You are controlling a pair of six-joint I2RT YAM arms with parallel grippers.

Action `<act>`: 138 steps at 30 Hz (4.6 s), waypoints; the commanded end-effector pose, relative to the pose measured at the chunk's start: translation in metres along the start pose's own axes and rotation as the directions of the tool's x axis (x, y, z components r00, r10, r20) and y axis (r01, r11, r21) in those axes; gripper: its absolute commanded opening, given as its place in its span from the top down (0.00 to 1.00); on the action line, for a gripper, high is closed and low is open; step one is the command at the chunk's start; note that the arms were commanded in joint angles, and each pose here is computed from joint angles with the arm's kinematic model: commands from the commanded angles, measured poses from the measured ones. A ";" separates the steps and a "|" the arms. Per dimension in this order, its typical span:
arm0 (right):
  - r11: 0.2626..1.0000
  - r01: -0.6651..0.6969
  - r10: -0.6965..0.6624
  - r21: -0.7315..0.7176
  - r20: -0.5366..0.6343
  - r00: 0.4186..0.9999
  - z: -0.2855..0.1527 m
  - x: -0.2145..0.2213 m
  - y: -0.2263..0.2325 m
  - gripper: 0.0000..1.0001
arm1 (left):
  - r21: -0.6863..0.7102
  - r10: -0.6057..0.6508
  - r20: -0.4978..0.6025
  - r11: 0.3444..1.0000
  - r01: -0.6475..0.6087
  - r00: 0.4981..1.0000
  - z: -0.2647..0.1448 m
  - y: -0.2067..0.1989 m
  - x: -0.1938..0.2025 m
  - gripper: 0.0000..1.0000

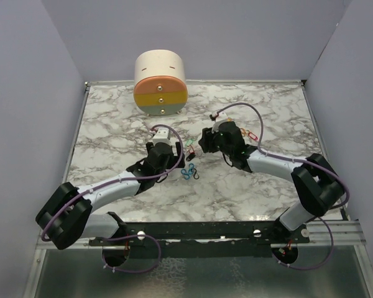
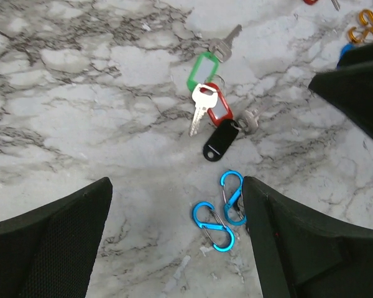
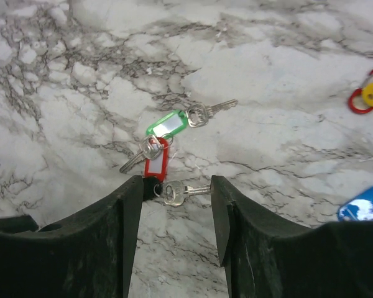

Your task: Put the keys on the keyring

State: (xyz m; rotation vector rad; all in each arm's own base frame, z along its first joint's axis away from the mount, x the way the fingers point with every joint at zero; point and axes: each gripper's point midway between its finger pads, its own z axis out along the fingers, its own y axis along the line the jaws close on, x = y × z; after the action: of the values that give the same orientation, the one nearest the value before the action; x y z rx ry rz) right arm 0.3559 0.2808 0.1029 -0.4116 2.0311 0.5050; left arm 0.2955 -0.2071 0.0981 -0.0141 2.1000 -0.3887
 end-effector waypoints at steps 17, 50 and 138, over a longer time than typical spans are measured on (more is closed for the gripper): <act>0.980 -0.070 0.027 0.185 0.227 0.974 -0.057 -0.052 -0.033 0.22 | -0.111 0.128 -0.120 0.984 -0.142 0.984 -0.011 -0.009 0.086 0.11; 0.986 -0.065 0.030 0.155 0.215 0.976 -0.052 -0.049 -0.027 0.23 | -0.244 0.249 -0.116 0.931 -0.271 0.961 -0.011 0.008 0.088 0.11; 0.988 -0.062 0.032 0.144 0.208 0.978 -0.053 -0.049 -0.025 0.25 | -0.203 0.194 -0.164 0.953 -0.225 0.967 0.012 0.012 0.100 0.44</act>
State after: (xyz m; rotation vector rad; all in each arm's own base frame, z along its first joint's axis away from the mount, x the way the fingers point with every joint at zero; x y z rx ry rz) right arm 0.3522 0.2329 0.1553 -0.2060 1.8949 0.3829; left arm 0.2611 -0.2203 0.0188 0.0657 2.1990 -0.0540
